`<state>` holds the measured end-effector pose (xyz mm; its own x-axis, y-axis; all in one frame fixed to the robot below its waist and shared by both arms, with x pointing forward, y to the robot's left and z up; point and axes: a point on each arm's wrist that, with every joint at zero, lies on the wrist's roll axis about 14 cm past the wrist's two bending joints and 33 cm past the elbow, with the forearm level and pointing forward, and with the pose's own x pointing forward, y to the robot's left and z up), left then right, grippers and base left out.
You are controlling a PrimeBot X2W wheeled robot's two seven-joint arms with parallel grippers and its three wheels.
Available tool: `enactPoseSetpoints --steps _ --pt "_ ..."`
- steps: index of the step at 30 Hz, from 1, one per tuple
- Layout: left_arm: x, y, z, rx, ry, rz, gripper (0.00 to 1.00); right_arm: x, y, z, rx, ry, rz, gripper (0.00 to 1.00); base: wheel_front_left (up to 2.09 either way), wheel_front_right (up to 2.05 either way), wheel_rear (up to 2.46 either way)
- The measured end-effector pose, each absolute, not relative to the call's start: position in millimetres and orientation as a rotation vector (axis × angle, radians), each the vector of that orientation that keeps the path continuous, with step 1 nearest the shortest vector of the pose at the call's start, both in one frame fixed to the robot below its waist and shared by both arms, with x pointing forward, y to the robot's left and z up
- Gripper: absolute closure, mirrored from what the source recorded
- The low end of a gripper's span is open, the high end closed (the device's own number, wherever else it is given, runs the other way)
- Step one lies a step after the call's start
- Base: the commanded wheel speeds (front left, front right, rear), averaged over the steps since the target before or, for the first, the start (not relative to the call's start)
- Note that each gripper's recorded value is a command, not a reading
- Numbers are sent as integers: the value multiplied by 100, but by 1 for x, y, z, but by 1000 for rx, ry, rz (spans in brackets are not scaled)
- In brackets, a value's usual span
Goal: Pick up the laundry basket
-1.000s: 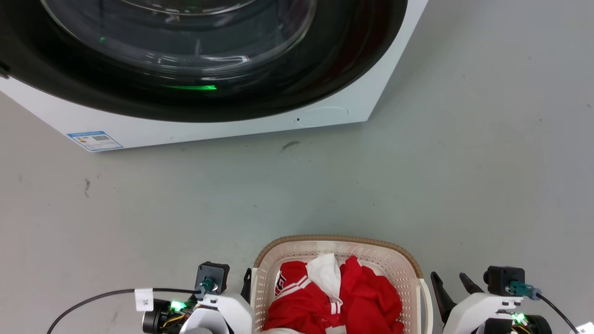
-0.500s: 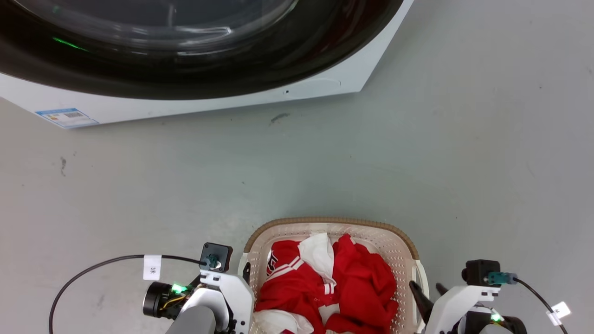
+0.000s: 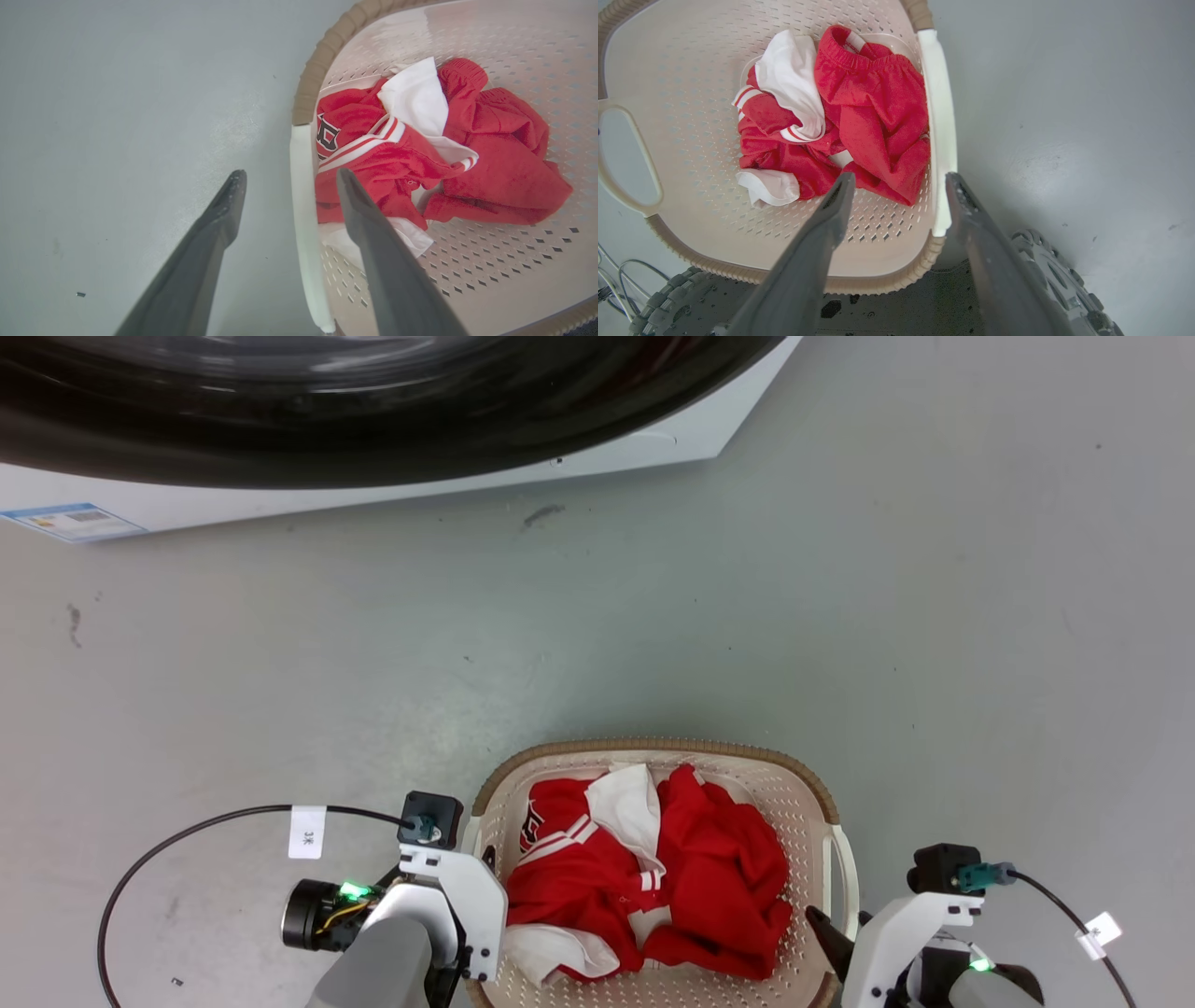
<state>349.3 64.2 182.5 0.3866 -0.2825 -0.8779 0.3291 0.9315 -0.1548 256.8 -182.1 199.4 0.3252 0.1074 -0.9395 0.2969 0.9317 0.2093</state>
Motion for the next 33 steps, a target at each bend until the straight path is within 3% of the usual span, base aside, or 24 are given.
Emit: enactPoseSetpoints --steps 9,28,29,30,31,32,33 --pt "349 63 166 39 1161 -371 0 254 -200 187 306 1279 -155 0 0 0 0" --pt "343 57 123 47 1265 -362 0 250 -184 156 310 1420 -125 0 0 0 0" --pt "341 57 121 44 1273 -363 12 247 -183 155 316 1431 -129 0 0 0 0" --pt "340 56 119 42 1279 -364 57 246 -183 154 320 1436 -132 15 0 0 0" --pt "339 55 117 39 1283 -364 100 246 -182 153 320 1438 -131 59 0 0 0" --pt "340 55 116 38 1284 -366 100 246 -182 152 327 1442 -136 87 0 0 0" --pt "340 54 116 34 1285 -364 100 246 -182 152 332 1448 -139 100 0 0 0"
